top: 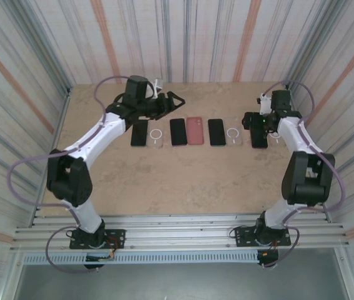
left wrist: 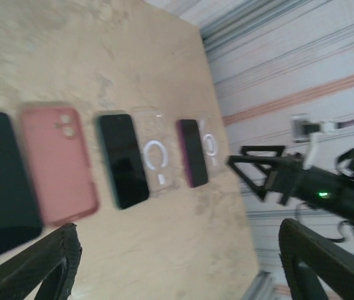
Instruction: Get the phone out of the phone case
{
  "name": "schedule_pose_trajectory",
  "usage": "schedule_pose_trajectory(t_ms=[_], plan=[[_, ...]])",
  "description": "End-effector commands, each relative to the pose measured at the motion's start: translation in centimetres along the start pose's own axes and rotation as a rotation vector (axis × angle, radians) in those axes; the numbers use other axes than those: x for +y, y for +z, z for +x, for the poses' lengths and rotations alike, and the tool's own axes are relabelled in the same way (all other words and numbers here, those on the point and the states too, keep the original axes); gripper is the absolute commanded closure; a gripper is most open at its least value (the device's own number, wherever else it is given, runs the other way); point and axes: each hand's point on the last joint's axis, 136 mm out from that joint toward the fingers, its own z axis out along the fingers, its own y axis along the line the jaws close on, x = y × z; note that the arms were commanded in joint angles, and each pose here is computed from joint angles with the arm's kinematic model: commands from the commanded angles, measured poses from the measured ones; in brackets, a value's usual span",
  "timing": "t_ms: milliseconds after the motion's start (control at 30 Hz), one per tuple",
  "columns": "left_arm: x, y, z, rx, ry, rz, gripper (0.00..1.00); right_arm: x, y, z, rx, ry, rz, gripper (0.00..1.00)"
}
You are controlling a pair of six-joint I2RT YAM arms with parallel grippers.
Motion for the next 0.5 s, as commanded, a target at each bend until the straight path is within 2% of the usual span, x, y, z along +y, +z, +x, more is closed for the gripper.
schedule_pose_trajectory(t_ms=[0,67,233,367,467], plan=[[4.3,-3.2,2.0,0.034,0.265,-0.214,0.09,2.2,-1.4,-1.2,-0.121,0.066,-0.14,0.01],[7.1,-4.8,2.3,0.014,0.253,-0.258,0.02,1.6,-2.1,-1.1,-0.175,0.089,-0.101,0.01],[13.7,-8.4,4.3,-0.009,0.362,-0.442,0.01,-1.0,-3.4,0.9,-0.311,0.123,0.041,0.01],[18.5,-10.7,5.7,-0.058,0.386,-0.543,0.01,-1.2,-3.1,3.8,-0.356,0.081,0.026,0.01],[21.5,-12.0,6.8,-0.107,0.394,-0.59,0.01,-0.8,-3.1,5.4,-0.44,0.028,0.015,0.01]])
